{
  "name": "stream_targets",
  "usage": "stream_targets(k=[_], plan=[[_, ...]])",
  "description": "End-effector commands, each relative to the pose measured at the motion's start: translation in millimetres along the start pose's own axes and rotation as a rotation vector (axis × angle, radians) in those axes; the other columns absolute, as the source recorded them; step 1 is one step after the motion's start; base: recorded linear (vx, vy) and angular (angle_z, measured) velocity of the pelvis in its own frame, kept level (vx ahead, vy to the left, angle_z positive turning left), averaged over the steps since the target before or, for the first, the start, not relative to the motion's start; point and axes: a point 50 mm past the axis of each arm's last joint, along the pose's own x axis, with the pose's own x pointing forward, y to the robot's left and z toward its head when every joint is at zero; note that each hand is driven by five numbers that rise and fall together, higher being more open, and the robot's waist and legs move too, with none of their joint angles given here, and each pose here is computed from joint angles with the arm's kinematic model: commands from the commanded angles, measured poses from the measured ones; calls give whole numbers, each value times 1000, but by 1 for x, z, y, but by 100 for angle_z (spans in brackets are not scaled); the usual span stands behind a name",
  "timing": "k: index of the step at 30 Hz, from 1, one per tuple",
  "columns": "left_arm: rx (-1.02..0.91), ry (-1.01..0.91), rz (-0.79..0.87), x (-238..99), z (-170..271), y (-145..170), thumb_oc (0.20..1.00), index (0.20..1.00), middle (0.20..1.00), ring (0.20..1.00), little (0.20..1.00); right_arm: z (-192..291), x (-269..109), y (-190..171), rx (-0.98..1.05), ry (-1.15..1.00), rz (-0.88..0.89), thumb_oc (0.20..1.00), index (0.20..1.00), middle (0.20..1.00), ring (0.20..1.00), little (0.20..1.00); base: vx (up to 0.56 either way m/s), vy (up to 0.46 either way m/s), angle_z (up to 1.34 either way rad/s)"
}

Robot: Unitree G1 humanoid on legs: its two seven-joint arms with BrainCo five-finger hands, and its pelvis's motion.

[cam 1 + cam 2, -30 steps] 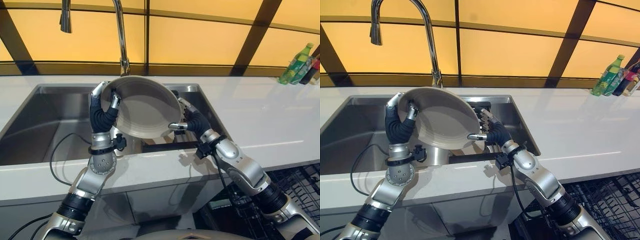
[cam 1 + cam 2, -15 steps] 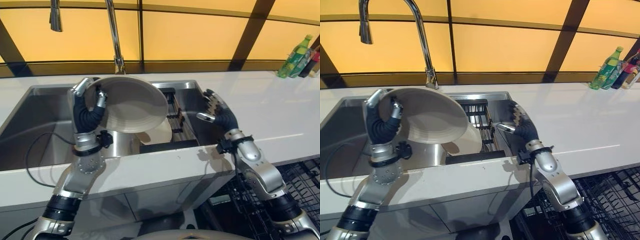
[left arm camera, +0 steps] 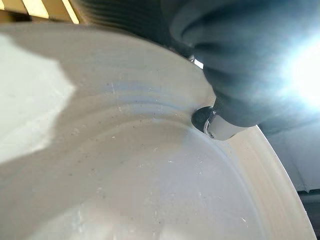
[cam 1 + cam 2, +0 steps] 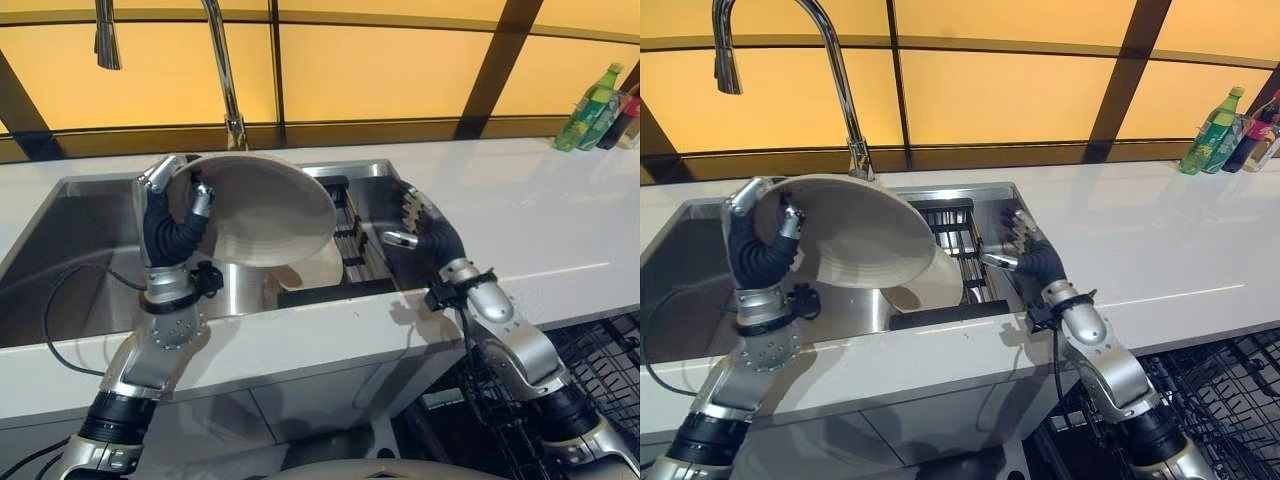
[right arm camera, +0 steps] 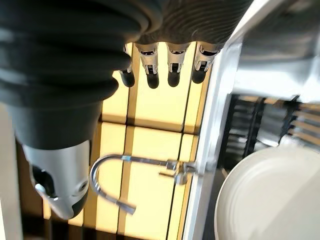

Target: Pick up plates and place into dishwasher.

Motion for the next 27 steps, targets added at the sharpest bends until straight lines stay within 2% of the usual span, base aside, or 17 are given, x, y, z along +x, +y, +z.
stream_targets(k=[1, 11, 21, 27], plan=[[-148, -107, 23, 23, 18, -14, 200, 200, 200, 200, 200, 46, 16, 15, 10, -209, 87, 1000, 1000, 1000, 1000, 1000, 0, 0, 0], [-342, -71, -41, 20, 33, -42, 200, 200, 200, 200, 200, 58, 30, 53, 29, -228, 242, 1000, 1000, 1000, 1000, 1000, 1, 0, 0], [-343, -75, -35, 20, 38, -52, 200, 200, 200, 200, 200, 41, 31, 95, 64, -83, 491, 1000, 1000, 1000, 1000, 1000, 0, 0, 0], [-301, -60, -24, 19, 30, -44, 200, 200, 200, 200, 200, 53, 38, 63, 7, -186, 255, 1000, 1000, 1000, 1000, 1000, -30, -14, 5]])
